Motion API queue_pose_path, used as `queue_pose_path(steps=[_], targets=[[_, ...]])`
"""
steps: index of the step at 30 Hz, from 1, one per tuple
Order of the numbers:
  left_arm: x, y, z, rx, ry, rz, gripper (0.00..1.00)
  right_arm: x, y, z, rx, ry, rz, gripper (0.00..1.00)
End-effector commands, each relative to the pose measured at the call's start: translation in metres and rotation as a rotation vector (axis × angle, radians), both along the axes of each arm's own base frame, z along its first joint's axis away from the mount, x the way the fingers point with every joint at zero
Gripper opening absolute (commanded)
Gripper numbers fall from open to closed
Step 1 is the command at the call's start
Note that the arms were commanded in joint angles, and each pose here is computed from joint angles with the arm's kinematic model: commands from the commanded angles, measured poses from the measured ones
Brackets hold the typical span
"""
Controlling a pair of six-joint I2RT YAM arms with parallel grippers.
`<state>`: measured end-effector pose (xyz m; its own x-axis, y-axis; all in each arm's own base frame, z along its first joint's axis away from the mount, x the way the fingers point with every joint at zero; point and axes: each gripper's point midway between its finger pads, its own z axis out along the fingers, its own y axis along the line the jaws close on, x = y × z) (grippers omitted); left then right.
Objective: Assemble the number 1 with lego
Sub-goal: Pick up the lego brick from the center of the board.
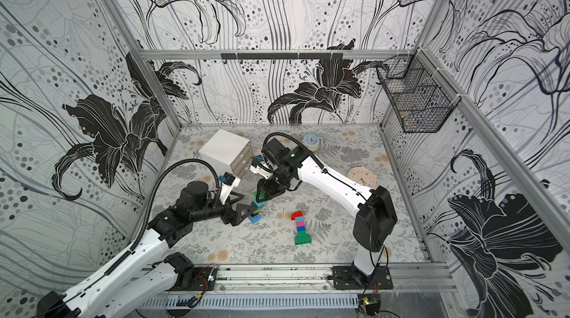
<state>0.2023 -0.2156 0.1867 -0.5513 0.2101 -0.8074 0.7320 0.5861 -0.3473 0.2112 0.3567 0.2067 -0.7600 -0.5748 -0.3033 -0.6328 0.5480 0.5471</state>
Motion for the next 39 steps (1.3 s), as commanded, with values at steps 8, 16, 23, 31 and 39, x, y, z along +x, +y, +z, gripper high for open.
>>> queue_pose_path(steps=[8,16,23,31,39], targets=[[0.007,-0.011,0.014,0.084,-0.153,-0.087,0.78,-0.009,0.008,0.014,0.062,0.073,0.019,0.23],[0.014,-0.015,0.010,0.160,-0.180,-0.097,0.62,-0.010,0.010,0.013,0.069,0.094,0.014,0.23],[0.017,-0.014,0.008,0.231,-0.196,-0.083,0.46,-0.008,0.013,0.007,0.062,0.122,-0.012,0.23],[0.018,-0.011,0.001,0.288,-0.174,-0.066,0.32,0.001,0.021,-0.001,0.089,0.181,-0.071,0.28],[0.022,-0.006,-0.010,0.303,-0.094,0.009,0.29,0.044,-0.007,0.014,0.137,0.124,-0.272,0.80]])
